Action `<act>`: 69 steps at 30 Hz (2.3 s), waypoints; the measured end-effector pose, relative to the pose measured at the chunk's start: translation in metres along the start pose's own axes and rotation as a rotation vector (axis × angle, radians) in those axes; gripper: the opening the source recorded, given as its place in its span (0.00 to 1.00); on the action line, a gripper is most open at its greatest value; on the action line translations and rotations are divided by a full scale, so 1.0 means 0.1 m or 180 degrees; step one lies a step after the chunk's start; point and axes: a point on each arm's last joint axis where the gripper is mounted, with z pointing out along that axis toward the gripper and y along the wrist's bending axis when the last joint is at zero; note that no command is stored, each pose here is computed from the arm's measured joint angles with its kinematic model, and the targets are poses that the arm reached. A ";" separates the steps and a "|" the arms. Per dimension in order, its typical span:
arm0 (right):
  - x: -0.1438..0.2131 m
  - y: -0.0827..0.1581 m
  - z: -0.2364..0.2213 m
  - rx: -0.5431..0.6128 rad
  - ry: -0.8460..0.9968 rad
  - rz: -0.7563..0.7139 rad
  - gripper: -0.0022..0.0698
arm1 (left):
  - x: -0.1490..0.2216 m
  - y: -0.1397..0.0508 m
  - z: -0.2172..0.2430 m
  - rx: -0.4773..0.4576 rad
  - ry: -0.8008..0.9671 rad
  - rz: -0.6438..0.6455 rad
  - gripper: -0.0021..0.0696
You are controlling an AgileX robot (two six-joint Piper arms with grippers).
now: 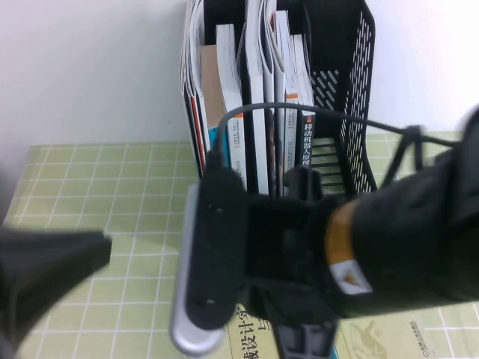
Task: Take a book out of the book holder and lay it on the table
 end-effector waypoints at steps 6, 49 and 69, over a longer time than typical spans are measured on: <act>0.10 0.14 -0.32 -0.0312 -0.0319 0.0118 0.03 | 0.54 -0.08 -0.09 0.0278 -0.0449 -0.0049 0.03; 2.37 0.63 -0.92 0.1505 -0.1152 0.2020 0.03 | 1.38 0.15 0.76 0.0452 -0.0270 -0.0198 0.03; 2.40 0.63 -0.91 0.1523 -0.1078 0.2068 0.03 | 1.37 0.15 0.76 0.0438 -0.0295 -0.0209 0.03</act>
